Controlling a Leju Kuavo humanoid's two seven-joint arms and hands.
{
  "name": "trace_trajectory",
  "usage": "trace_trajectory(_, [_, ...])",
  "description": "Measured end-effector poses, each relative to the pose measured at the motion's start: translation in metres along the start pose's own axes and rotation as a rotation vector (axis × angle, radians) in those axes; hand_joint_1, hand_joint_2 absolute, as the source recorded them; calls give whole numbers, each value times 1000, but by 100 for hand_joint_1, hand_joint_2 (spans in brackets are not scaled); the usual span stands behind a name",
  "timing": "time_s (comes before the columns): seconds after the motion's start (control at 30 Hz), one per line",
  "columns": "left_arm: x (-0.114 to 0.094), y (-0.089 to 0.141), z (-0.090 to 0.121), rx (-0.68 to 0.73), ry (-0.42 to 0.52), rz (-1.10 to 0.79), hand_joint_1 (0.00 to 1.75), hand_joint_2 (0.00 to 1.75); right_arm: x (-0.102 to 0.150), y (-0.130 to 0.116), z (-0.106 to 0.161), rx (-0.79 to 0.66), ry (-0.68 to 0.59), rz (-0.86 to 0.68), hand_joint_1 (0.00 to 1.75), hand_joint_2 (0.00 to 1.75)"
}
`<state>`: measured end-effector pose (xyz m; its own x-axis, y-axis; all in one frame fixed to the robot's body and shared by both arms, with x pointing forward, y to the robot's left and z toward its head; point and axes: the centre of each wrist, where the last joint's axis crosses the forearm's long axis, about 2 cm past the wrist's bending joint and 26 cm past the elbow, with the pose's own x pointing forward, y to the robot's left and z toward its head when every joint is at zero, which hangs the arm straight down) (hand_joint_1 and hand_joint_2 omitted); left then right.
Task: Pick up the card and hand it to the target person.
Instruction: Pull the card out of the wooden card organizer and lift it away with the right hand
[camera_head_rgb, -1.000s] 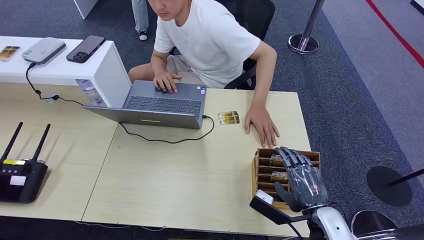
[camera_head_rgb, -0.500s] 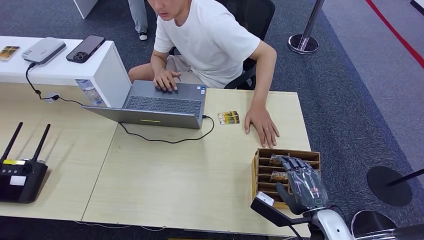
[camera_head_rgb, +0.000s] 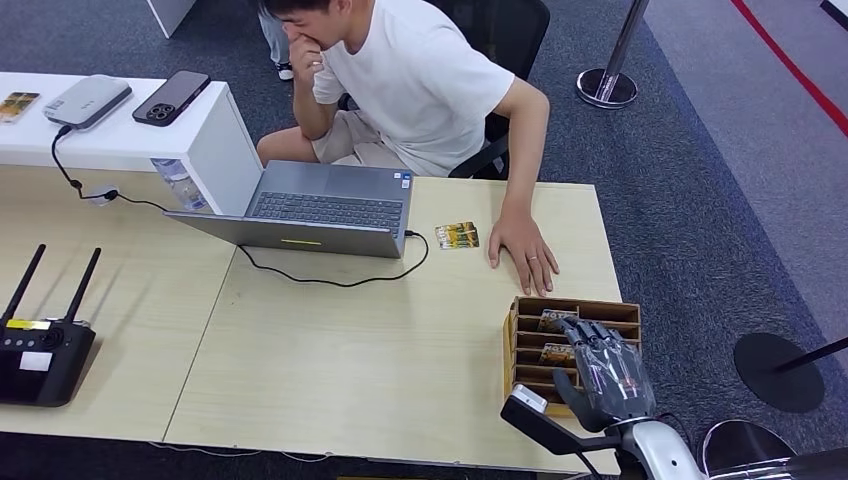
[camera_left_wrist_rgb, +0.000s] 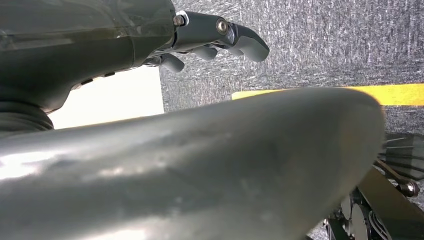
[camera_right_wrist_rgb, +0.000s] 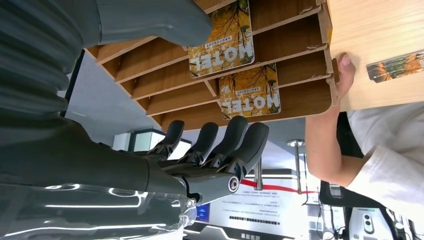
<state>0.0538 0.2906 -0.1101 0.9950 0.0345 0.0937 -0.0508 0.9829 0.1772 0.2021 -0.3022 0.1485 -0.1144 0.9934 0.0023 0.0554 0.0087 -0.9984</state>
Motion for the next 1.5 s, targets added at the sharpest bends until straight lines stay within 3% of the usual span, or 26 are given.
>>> trace_trajectory(0.37, [0,0,0,-1,3,-8,0,0,-1,4,-2,20,1,-7,68,175])
trace_trajectory(0.57, [0,0,0,0,5,-8,0,0,-2,5,-5,29,1,-9,79,175])
trace_trajectory(1.5, [0,-2,0,-7,-2,-9,0,0,-11,19,-6,88,17,6,82,175])
